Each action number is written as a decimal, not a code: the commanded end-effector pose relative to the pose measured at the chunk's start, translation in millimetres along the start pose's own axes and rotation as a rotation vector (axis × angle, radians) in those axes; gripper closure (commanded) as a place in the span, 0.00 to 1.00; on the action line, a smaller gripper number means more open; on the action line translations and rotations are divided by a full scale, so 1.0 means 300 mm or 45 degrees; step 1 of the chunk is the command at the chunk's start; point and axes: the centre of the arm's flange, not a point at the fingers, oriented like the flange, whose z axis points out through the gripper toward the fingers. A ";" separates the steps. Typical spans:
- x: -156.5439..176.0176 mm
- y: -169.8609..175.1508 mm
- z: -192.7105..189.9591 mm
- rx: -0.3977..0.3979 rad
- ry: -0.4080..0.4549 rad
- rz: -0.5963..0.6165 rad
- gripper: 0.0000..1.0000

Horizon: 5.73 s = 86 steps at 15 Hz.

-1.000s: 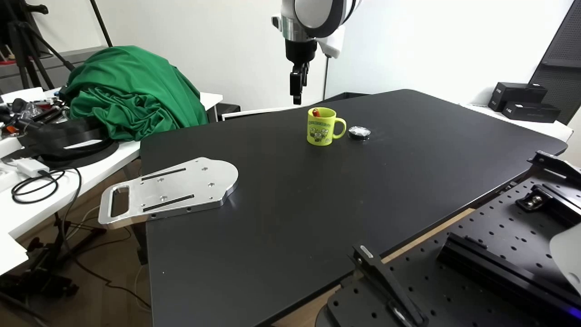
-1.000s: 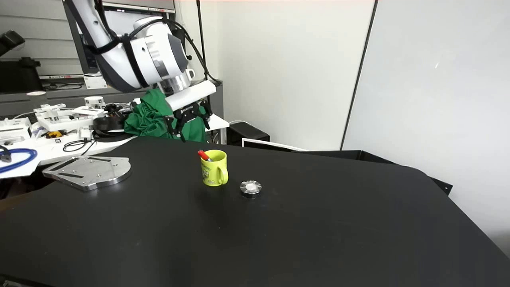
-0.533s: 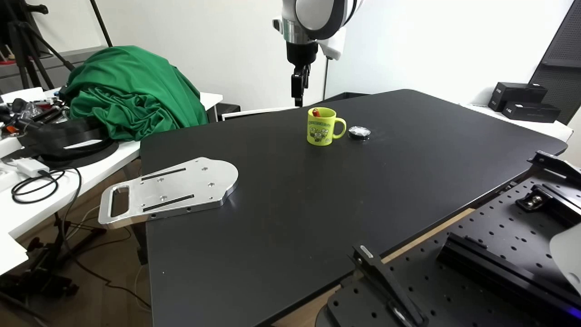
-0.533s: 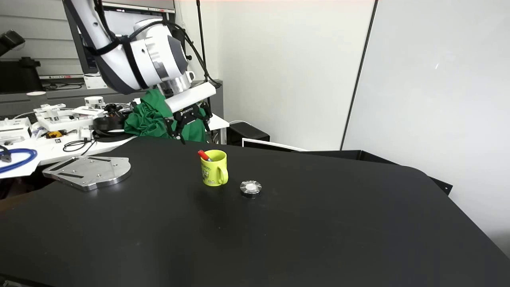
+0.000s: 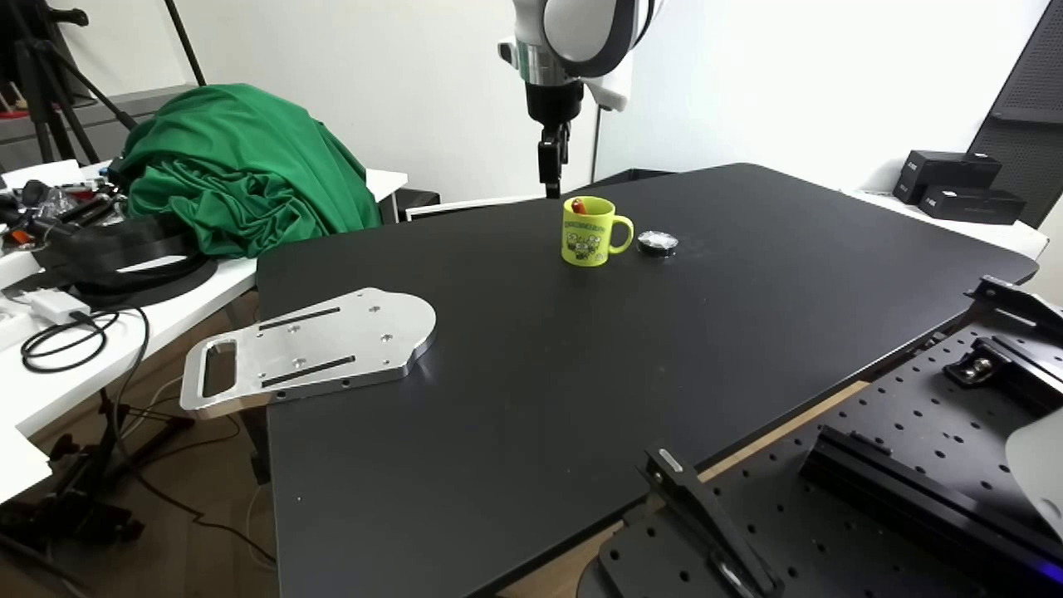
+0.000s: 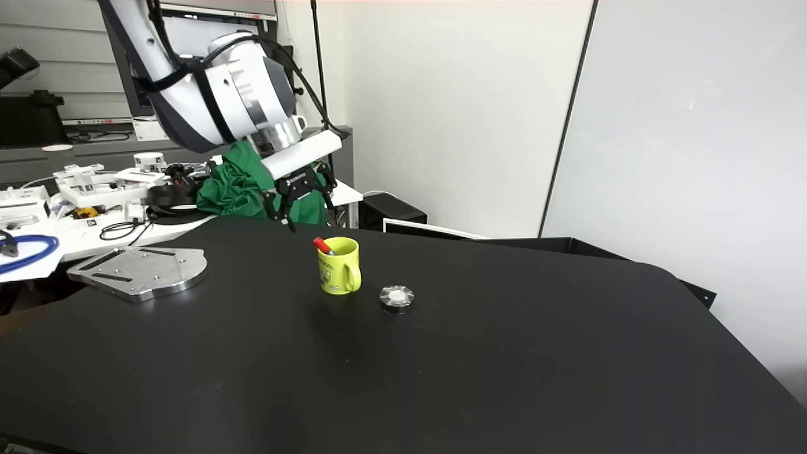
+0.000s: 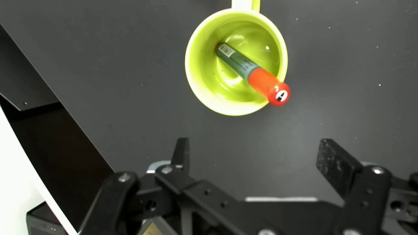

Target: Remove the marker from the mug cup

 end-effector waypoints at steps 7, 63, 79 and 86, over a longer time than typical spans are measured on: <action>-0.032 -0.025 0.108 -0.034 -0.129 0.026 0.00; -0.621 0.294 0.445 0.910 -0.662 0.152 0.95; -0.548 0.369 0.330 0.732 -0.533 0.204 0.06; -0.496 0.434 0.083 0.419 -0.159 0.326 0.00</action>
